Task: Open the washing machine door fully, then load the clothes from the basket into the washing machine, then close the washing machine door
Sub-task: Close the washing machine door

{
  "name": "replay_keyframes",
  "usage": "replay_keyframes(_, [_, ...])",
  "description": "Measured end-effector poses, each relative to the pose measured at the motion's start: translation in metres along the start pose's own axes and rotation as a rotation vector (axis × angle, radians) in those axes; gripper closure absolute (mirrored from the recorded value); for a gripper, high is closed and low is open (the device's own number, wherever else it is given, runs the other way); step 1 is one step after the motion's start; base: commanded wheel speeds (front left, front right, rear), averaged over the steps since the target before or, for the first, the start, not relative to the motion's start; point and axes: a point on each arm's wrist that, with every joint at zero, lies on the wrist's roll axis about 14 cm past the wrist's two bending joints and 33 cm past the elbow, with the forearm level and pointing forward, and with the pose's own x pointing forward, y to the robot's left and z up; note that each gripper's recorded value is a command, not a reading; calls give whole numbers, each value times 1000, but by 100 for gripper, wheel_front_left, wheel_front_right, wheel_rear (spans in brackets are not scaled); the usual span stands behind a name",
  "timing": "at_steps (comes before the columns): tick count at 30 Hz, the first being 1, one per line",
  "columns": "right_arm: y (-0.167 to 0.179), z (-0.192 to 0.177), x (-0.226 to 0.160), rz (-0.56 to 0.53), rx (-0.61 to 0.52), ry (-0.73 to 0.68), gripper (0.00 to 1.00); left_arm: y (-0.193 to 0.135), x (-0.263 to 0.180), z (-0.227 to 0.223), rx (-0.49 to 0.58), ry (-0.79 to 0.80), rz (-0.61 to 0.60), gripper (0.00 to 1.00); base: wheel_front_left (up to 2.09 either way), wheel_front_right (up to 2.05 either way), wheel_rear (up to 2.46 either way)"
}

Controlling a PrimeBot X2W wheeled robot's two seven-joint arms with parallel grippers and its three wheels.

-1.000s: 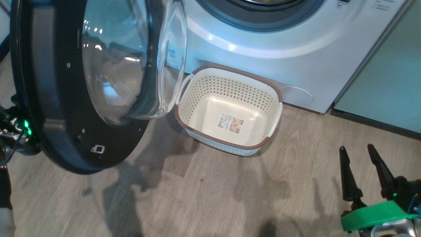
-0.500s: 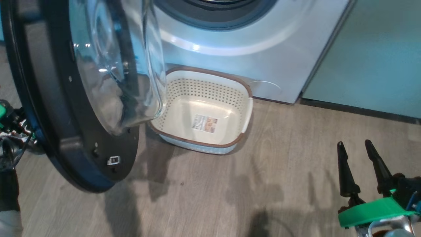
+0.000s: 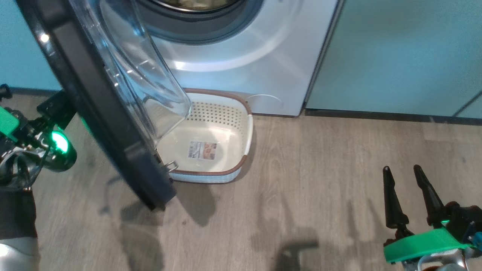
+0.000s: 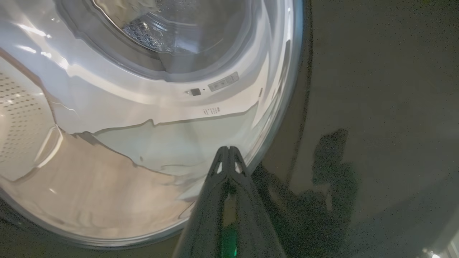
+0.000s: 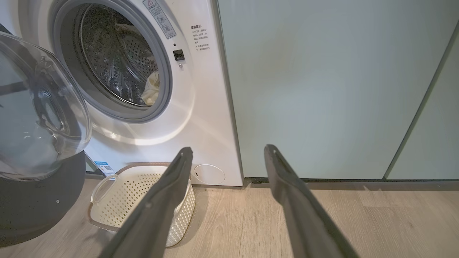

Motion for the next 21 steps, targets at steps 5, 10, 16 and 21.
replay_keyframes(5, [-11,5,-9,-40,-1,-16,0,-3,20,-12,-5,28,-20,100,0,0,0])
replay_keyframes(10, [-20,6,-17,-73,3,-19,0,-6,39,-20,-4,44,-33,100,0,0,0])
replay_keyframes(16, [-32,8,-26,-117,3,-22,0,-9,69,-29,-9,47,-58,100,0,0,0])
replay_keyframes(21, [-40,13,-30,-146,-4,-32,0,-9,93,-33,-13,40,-69,100,0,0,0])
